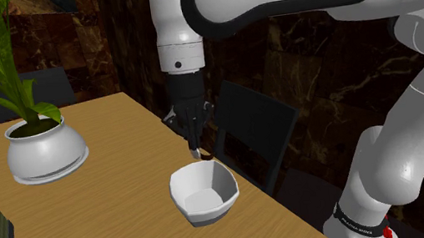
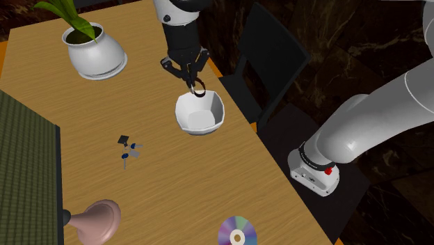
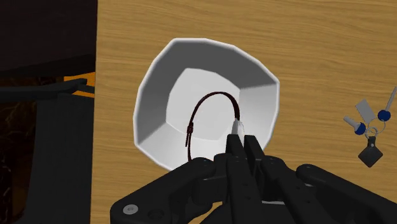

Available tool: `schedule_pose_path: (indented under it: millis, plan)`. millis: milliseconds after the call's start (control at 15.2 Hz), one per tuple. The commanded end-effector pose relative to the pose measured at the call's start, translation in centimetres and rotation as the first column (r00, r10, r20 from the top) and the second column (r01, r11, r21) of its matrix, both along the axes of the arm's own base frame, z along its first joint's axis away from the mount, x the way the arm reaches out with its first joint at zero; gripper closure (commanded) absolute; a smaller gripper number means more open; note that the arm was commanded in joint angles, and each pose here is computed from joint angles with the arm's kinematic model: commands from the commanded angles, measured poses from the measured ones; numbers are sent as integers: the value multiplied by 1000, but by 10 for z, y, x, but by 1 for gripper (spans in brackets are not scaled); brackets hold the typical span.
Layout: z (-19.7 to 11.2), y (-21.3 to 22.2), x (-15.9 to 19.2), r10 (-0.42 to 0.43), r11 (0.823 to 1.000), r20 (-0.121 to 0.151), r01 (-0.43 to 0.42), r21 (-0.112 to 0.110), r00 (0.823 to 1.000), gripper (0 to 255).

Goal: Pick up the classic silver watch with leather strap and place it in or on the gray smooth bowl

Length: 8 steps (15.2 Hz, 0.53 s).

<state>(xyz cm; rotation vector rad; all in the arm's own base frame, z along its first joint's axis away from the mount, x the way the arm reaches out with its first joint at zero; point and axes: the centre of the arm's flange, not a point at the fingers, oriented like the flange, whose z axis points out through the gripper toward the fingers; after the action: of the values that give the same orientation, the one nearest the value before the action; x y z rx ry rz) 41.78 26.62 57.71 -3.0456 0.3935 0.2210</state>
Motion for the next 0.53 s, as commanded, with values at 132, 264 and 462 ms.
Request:
schedule_pose_path:
  millis: [132,264,462]
  plan:
    - [-20,-1,-1,0,1000,0,0,0,1000,255]
    - [-31,-1,-1,0,1000,0,0,0,1000,255]
    - [-47,-1,-1,0,1000,0,0,0,1000,255]
